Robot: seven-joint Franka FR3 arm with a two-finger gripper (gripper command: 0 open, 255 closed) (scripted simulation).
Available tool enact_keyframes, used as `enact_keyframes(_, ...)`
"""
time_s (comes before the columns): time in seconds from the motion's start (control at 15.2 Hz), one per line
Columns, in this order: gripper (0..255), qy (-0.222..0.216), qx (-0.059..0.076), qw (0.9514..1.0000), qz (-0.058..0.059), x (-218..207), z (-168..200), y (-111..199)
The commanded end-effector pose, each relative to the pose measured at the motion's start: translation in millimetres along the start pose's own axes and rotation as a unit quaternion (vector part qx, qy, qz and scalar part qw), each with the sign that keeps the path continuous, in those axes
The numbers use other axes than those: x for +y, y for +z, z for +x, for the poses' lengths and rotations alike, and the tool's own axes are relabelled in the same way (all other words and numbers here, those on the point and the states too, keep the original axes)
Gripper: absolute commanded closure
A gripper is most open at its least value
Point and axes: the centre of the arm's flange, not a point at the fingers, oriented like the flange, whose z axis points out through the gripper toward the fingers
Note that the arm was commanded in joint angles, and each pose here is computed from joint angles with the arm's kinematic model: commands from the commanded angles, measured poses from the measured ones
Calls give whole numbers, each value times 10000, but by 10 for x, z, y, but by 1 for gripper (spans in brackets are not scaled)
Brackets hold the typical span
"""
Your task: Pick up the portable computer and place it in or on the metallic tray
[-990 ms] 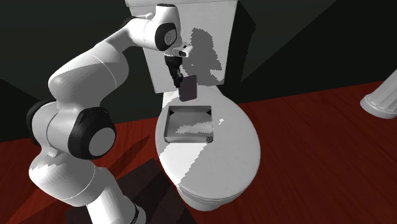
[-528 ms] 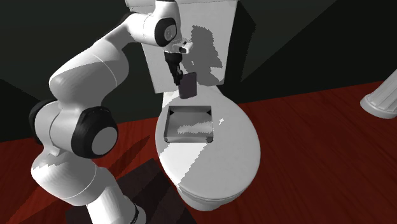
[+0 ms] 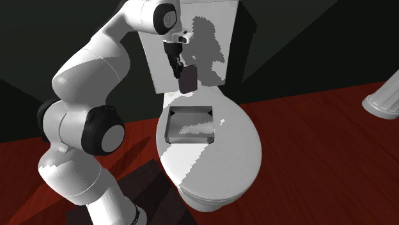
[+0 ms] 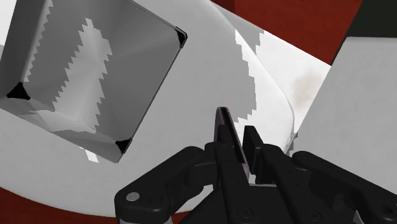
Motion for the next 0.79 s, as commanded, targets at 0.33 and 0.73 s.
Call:
enact_keyframes(0.33, 255, 0, 0, 10000, 0, -5, 3, -370)
enact_keyframes(0.73, 255, 0, 0, 10000, 0, 114, -42, -657)
